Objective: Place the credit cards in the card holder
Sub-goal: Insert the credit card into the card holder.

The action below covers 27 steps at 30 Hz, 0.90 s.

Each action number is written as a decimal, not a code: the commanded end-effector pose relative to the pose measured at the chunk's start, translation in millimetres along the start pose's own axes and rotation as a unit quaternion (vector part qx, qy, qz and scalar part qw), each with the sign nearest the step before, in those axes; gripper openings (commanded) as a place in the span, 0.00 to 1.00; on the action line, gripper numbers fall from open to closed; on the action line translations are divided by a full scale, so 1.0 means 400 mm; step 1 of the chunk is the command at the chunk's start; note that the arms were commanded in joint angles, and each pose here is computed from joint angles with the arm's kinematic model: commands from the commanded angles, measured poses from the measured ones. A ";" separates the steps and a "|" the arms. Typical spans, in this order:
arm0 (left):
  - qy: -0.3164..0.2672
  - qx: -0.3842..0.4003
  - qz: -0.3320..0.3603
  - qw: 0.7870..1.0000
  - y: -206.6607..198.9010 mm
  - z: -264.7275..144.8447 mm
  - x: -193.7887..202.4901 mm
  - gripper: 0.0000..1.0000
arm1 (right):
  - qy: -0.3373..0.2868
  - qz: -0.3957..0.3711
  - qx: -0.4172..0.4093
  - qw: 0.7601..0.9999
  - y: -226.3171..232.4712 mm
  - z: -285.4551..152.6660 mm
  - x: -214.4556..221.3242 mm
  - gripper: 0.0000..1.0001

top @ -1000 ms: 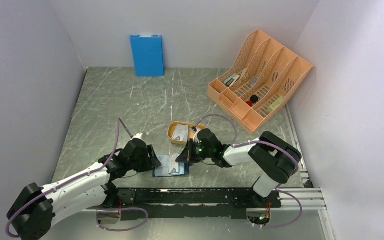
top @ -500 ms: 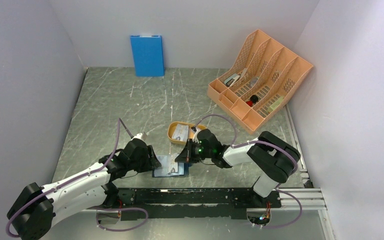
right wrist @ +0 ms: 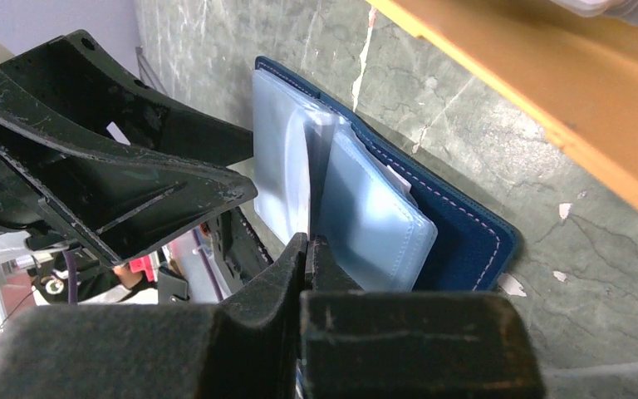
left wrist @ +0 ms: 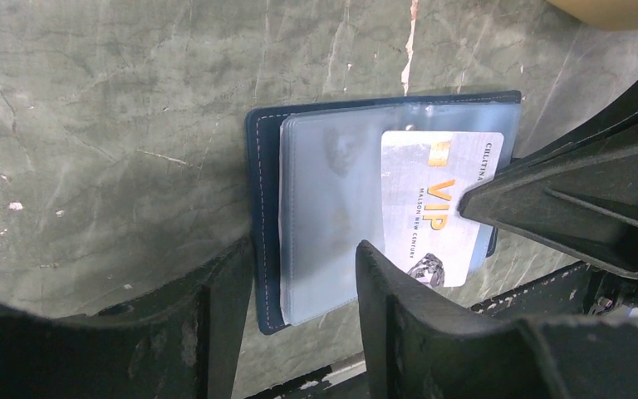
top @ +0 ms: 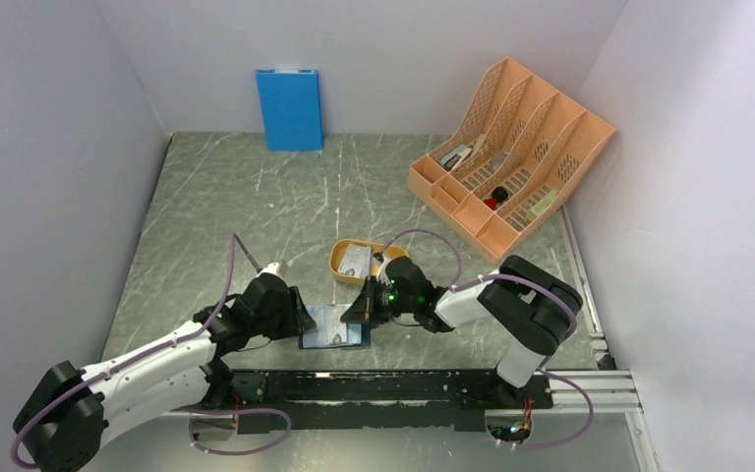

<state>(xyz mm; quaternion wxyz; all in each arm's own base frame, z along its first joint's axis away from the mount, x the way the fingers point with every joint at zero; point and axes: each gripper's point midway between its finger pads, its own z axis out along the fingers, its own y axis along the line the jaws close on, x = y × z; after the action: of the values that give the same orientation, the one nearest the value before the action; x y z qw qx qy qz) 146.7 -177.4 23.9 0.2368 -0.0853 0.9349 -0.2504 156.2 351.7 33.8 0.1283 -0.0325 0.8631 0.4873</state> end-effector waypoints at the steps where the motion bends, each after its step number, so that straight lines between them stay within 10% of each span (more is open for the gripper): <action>1: 0.022 -0.011 0.000 1.000 0.027 0.001 0.033 0.53 | -0.003 0.019 0.013 1.000 -0.027 0.003 0.014 0.00; 27: 0.011 -0.022 0.000 1.000 0.033 -0.013 0.021 0.48 | 0.016 0.032 0.040 0.999 -0.062 -0.014 0.047 0.00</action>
<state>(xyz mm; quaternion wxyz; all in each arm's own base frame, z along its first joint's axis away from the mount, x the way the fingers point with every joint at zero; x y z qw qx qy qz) 140.6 -171.7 22.4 0.2309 -0.0857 0.9381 -0.2436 148.3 339.0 26.0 0.1189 -0.0056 0.8721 0.4746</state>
